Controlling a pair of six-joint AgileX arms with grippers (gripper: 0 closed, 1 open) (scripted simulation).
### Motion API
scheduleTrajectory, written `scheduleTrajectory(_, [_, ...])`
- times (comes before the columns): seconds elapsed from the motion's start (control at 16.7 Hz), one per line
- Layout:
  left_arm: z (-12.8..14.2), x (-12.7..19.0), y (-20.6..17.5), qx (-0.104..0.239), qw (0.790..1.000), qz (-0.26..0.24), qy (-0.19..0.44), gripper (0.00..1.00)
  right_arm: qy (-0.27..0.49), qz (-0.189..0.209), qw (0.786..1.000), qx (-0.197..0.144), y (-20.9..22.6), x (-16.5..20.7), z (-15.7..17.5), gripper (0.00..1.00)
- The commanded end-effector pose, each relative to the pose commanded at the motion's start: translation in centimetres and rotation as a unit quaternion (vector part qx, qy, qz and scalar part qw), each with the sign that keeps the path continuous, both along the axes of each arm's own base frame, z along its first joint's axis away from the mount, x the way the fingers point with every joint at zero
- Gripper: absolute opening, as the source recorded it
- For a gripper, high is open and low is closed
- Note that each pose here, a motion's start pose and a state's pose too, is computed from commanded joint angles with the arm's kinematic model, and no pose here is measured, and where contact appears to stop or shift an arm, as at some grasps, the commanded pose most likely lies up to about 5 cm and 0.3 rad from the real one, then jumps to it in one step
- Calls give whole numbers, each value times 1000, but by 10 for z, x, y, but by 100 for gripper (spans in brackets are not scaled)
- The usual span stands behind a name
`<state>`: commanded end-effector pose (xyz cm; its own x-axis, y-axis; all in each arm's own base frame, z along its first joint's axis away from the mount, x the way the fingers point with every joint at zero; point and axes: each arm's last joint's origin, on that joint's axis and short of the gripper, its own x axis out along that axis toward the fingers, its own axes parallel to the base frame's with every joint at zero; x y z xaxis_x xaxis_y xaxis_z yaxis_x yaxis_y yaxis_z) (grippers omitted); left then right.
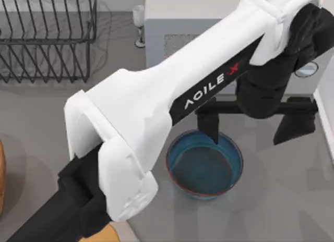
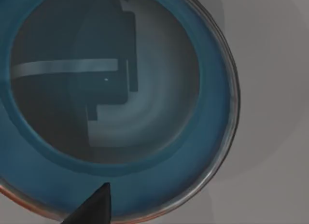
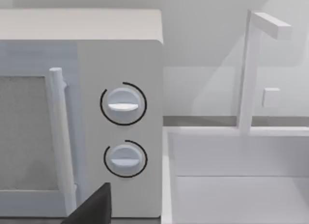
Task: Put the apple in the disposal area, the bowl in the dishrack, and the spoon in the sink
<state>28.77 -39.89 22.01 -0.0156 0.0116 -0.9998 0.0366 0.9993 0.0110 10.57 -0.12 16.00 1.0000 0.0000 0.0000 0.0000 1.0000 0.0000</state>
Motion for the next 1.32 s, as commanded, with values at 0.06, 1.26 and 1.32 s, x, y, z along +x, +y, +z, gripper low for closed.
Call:
scheduleTrajectory(0.06, [4, -1, 0, -5, 1000, 5, -5, 100, 0, 0, 1000, 0, 0, 0, 0, 100])
scheduleTrajectory(1.26, [-86, 3, -4, -4, 1000, 8, -6, 100, 0, 0, 1000, 0, 0, 0, 0, 100])
scheduleTrajectory(1.32, [-89, 2, -3, -5, 1000, 8, -7, 100, 0, 0, 1000, 0, 0, 0, 0, 100])
